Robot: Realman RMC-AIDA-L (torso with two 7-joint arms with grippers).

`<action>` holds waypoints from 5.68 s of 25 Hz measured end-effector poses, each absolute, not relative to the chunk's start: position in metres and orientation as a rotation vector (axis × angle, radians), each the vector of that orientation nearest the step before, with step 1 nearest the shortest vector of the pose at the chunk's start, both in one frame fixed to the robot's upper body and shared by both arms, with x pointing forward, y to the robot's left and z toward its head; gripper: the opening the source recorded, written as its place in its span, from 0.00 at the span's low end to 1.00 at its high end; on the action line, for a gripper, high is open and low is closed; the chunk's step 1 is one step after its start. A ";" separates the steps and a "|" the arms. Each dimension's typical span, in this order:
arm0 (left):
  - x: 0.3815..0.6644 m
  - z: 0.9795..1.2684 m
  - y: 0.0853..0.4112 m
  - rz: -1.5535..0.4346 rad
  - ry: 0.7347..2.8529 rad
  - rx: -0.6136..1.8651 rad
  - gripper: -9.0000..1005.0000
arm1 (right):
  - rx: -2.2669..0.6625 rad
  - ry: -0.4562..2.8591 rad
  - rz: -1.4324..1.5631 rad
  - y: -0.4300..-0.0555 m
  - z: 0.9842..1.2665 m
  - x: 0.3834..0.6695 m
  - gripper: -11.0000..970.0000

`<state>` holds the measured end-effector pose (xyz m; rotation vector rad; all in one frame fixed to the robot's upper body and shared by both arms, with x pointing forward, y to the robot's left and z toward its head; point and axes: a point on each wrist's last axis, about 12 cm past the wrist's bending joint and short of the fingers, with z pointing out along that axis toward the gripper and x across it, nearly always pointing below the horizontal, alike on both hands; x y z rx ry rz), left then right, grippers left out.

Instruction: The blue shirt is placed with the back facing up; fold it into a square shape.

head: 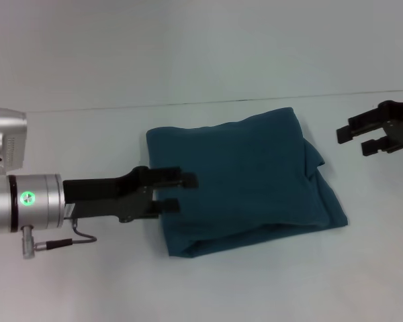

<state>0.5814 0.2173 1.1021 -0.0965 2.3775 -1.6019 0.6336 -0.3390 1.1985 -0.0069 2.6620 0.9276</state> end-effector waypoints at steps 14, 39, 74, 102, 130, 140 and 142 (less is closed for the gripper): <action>0.596 1.083 0.214 -1.338 2.453 -0.152 0.76 | 0.036 2.665 0.902 -0.353 1.199 0.630 0.77; 0.607 1.070 0.188 -1.133 2.532 -0.056 0.76 | 0.046 2.664 0.905 -0.354 1.197 0.629 0.77; 0.568 1.075 0.217 -1.283 2.551 -0.013 0.08 | 0.068 2.636 0.933 -0.353 1.195 0.629 0.77; 0.563 1.116 0.302 -1.339 2.402 -0.175 0.42 | 0.055 2.640 0.944 -0.349 1.195 0.630 0.77; 0.549 1.075 0.221 -1.608 2.419 -0.035 0.92 | 0.026 2.644 0.941 -0.350 1.190 0.626 0.77; 0.509 1.106 0.274 -1.537 2.175 0.604 0.92 | -0.518 2.520 1.086 -0.307 1.168 0.607 0.77; 0.500 1.104 0.280 -1.498 2.122 0.670 0.92 | -0.621 2.492 1.122 -0.298 1.164 0.601 0.77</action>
